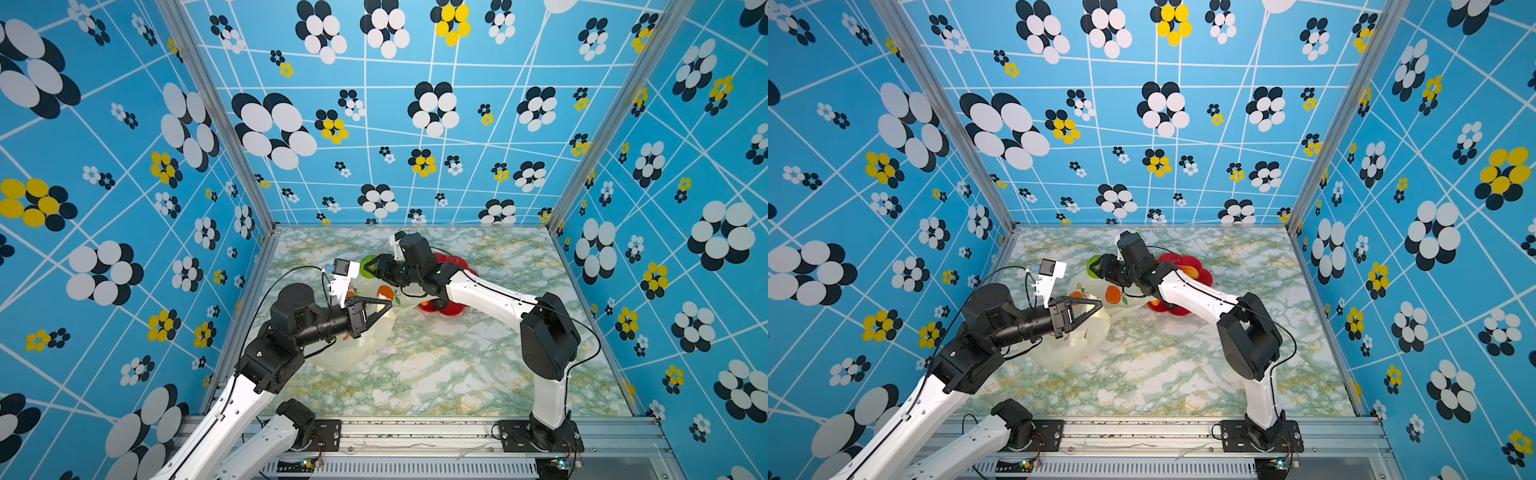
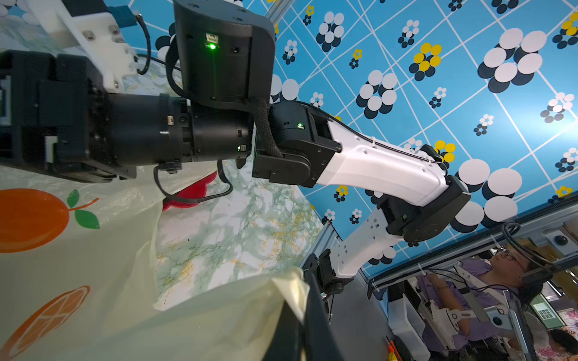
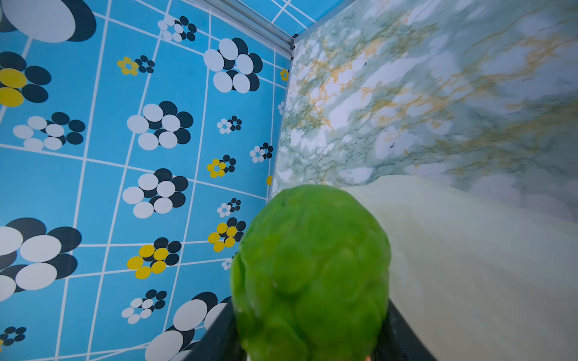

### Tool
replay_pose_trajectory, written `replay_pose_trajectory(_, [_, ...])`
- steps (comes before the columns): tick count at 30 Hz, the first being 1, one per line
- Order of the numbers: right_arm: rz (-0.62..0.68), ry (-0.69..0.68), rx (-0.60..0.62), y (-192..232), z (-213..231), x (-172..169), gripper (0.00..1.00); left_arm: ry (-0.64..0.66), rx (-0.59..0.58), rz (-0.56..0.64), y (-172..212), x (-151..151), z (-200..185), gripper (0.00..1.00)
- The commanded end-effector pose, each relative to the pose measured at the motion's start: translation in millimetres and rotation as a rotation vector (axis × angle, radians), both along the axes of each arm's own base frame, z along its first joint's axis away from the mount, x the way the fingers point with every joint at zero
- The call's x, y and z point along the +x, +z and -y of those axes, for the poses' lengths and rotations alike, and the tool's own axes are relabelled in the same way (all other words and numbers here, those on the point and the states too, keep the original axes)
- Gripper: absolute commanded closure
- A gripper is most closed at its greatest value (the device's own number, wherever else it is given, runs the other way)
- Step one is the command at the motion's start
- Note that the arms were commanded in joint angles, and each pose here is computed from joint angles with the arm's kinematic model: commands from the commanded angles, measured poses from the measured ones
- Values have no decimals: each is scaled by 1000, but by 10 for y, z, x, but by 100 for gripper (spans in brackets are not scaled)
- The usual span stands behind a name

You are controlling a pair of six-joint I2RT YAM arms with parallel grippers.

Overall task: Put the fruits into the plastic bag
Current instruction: 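Push the green fruit into the bag mouth beside the left gripper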

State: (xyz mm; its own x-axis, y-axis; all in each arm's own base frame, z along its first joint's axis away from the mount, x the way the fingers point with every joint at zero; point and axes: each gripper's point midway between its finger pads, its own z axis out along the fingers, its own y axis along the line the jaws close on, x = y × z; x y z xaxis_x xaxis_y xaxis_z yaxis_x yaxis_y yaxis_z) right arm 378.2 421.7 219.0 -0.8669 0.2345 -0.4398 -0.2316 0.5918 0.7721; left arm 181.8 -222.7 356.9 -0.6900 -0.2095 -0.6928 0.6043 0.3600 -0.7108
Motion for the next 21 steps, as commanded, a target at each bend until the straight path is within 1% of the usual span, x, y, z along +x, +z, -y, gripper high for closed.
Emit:
replay_pose_trajectory(1, [43, 82, -32, 186, 128, -326, 62, -13, 21, 22, -32, -11, -9, 100])
replay_pose_trajectory(3, [1, 152, -43, 63, 148, -599, 62, -4, 10, 19, -44, 37, 2, 100])
replay_pose_trajectory(6, [-29, 260, -75, -125, 155, -1051, 63, 1, -10, 14, -47, 96, 33, 100])
replay_pose_trajectory(8, [-55, 341, -103, -245, 114, -1341, 63, 1, -21, 14, -51, 126, 52, 100])
replay_pose_trajectory(10, [-99, 424, -105, -392, 39, -1618, 63, 3, -30, 15, -50, 148, 65, 100])
replay_pose_trajectory(12, [-155, 466, -112, -589, -22, -1773, 63, -5, -41, 13, -45, 151, 88, 100])
replay_pose_trajectory(14, [-215, 498, -103, -748, -110, -1850, 64, -24, -48, 15, -43, 137, 129, 100])
replay_pose_trajectory(18, [-278, 544, -24, -829, -427, -1855, 65, -64, -48, 30, -73, 74, 208, 100])
replay_pose_trajectory(20, [-293, 497, -35, -924, -489, -1726, 65, -81, -55, 34, -76, 35, 225, 100])
replay_pose_trajectory(21, [-287, 438, -58, -996, -466, -1585, 66, -93, -61, 36, -67, 4, 231, 100])
